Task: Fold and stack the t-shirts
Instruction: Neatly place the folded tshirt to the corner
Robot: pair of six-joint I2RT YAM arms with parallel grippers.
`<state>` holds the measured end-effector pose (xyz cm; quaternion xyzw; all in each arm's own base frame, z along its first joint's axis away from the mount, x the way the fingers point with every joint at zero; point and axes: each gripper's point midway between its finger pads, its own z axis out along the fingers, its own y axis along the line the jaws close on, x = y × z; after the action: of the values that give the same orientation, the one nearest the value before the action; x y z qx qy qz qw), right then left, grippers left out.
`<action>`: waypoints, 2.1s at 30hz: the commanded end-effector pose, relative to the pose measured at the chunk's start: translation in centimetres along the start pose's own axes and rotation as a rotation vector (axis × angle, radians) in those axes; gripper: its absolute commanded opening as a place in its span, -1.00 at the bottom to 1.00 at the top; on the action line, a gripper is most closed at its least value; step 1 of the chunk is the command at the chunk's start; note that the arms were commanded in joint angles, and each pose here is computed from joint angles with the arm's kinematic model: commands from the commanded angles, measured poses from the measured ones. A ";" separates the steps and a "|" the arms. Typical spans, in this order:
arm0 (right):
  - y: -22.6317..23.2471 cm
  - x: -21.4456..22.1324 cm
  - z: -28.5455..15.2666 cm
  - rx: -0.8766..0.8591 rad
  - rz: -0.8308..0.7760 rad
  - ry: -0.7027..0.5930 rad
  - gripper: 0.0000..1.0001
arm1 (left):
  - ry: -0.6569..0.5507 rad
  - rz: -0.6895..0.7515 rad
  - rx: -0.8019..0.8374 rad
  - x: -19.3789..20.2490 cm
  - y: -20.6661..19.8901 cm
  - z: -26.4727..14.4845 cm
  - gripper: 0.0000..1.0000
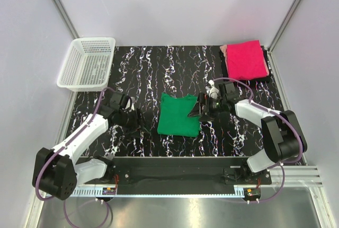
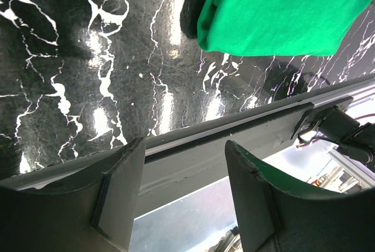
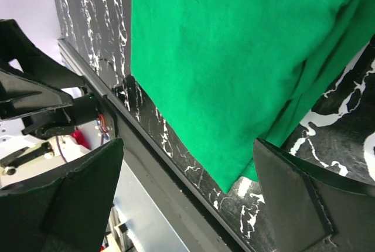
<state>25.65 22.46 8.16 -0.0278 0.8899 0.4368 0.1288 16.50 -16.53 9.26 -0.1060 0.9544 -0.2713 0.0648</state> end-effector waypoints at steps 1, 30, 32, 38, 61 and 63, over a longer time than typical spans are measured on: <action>0.3 -1.3 -0.2 0.011 -0.077 -0.023 0.96 | -0.032 0.025 0.005 -0.9 -0.8 -0.8 0.22; -3.9 -1.2 2.7 0.079 0.048 0.090 0.99 | -0.003 0.027 -0.021 -1.0 -0.5 -0.2 0.21; -4.3 -0.8 3.0 0.075 0.063 0.102 0.99 | -0.009 0.024 -0.040 -1.3 -0.3 -0.2 0.21; -5.4 0.6 3.4 0.079 0.076 0.126 0.99 | -0.080 0.017 -0.162 -4.8 0.4 0.2 0.23; -5.7 1.8 3.7 0.057 0.116 0.160 1.00 | 0.032 -0.114 0.077 -10.5 -2.9 6.0 0.28; -5.7 1.9 3.8 0.057 0.119 0.161 0.99 | 0.058 -0.099 0.170 -9.9 -3.9 6.2 0.28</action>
<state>26.52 23.21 4.28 -0.0165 0.8877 0.4579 0.0452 27.15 -17.96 5.01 -0.1719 0.9499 -0.2600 0.0239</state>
